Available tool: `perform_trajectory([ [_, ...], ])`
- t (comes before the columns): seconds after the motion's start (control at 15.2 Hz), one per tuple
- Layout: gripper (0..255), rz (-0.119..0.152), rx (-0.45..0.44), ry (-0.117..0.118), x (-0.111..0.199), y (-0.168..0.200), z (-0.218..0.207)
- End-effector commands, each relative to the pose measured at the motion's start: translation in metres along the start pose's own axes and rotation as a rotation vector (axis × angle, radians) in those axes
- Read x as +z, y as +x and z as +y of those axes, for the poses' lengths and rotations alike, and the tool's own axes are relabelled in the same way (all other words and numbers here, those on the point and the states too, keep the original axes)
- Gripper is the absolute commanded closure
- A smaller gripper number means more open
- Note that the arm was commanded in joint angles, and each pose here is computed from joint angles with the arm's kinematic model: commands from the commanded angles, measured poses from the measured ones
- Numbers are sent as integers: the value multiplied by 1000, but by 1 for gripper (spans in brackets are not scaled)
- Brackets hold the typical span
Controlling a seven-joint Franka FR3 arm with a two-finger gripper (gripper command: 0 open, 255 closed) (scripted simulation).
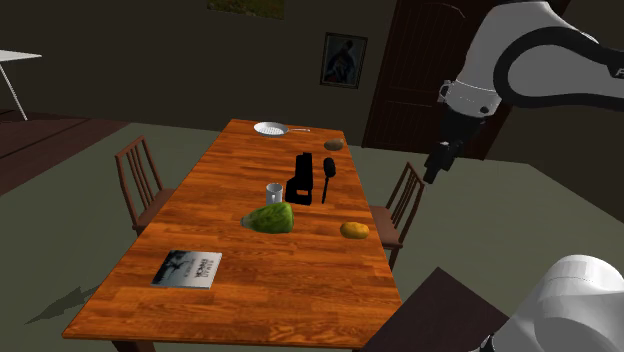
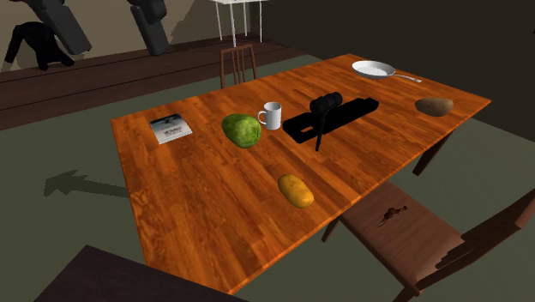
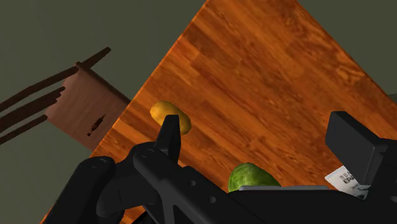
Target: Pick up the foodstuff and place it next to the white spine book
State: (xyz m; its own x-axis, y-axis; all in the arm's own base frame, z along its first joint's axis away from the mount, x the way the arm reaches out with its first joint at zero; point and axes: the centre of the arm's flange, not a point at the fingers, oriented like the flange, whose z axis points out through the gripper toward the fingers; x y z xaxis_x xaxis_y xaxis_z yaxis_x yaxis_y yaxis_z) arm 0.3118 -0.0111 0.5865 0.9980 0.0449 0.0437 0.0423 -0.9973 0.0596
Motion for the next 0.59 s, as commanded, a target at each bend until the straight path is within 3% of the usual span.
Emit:
perform_trajectory([
  [0.0, 0, 0, 0, 0, 0, 0, 0],
  [0.53, 0, -16, -137, 107, 75, 34, 85],
])
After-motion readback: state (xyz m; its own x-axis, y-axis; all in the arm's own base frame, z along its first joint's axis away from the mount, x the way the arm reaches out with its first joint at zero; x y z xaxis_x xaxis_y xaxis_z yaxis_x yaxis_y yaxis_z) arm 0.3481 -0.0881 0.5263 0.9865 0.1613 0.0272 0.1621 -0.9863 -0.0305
